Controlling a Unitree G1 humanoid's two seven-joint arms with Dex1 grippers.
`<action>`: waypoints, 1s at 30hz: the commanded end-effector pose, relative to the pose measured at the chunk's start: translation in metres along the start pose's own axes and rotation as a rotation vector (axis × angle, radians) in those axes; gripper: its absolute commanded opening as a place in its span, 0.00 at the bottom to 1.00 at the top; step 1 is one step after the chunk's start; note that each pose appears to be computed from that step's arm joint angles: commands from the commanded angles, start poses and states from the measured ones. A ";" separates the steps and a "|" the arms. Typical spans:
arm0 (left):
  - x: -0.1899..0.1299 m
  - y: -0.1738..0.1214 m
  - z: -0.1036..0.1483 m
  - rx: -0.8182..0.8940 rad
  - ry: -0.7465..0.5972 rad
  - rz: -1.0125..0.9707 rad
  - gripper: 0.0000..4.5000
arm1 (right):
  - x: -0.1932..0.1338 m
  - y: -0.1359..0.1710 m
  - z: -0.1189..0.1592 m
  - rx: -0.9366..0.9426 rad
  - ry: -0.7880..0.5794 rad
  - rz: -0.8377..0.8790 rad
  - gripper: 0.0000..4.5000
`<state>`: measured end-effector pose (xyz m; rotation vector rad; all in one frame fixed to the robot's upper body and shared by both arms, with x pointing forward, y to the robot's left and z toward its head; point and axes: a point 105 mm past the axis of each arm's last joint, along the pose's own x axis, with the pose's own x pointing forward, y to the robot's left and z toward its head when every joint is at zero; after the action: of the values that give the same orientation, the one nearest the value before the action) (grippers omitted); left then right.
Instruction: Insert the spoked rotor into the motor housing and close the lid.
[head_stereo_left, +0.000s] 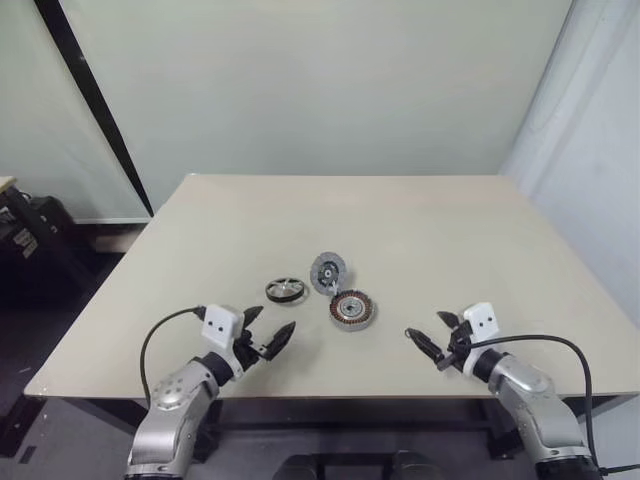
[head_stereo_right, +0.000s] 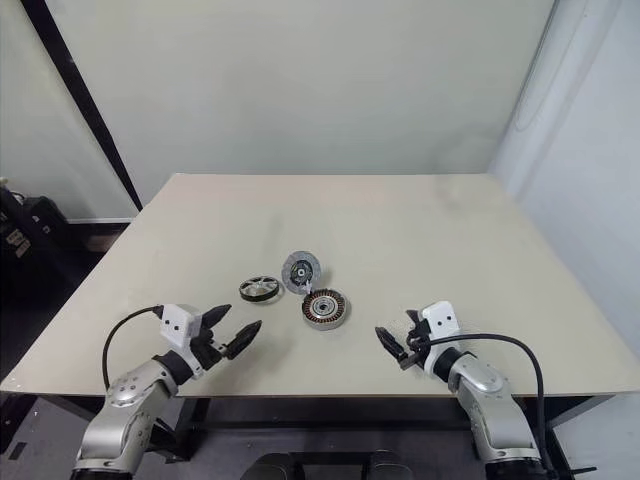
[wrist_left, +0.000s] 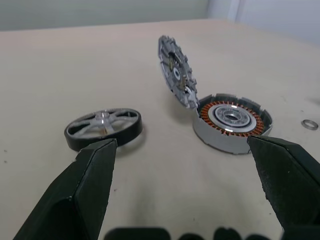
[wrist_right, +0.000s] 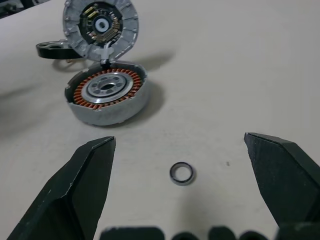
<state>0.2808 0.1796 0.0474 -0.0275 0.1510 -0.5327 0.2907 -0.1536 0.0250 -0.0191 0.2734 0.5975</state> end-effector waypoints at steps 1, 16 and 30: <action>0.000 0.000 0.016 0.030 -0.056 -0.005 1.00 | 0.006 -0.001 0.020 -0.046 -0.054 0.016 1.00; 0.004 -0.032 0.013 0.033 -0.009 -0.185 1.00 | 0.006 -0.004 0.012 -0.009 0.012 -0.019 1.00; 0.018 -0.051 0.002 0.009 0.052 -0.319 1.00 | 0.030 0.002 -0.015 -0.021 0.108 -0.012 1.00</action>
<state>0.2654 0.1277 0.0384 -0.0409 0.2399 -0.8419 0.3000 -0.1386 -0.0104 -0.0541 0.4330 0.5879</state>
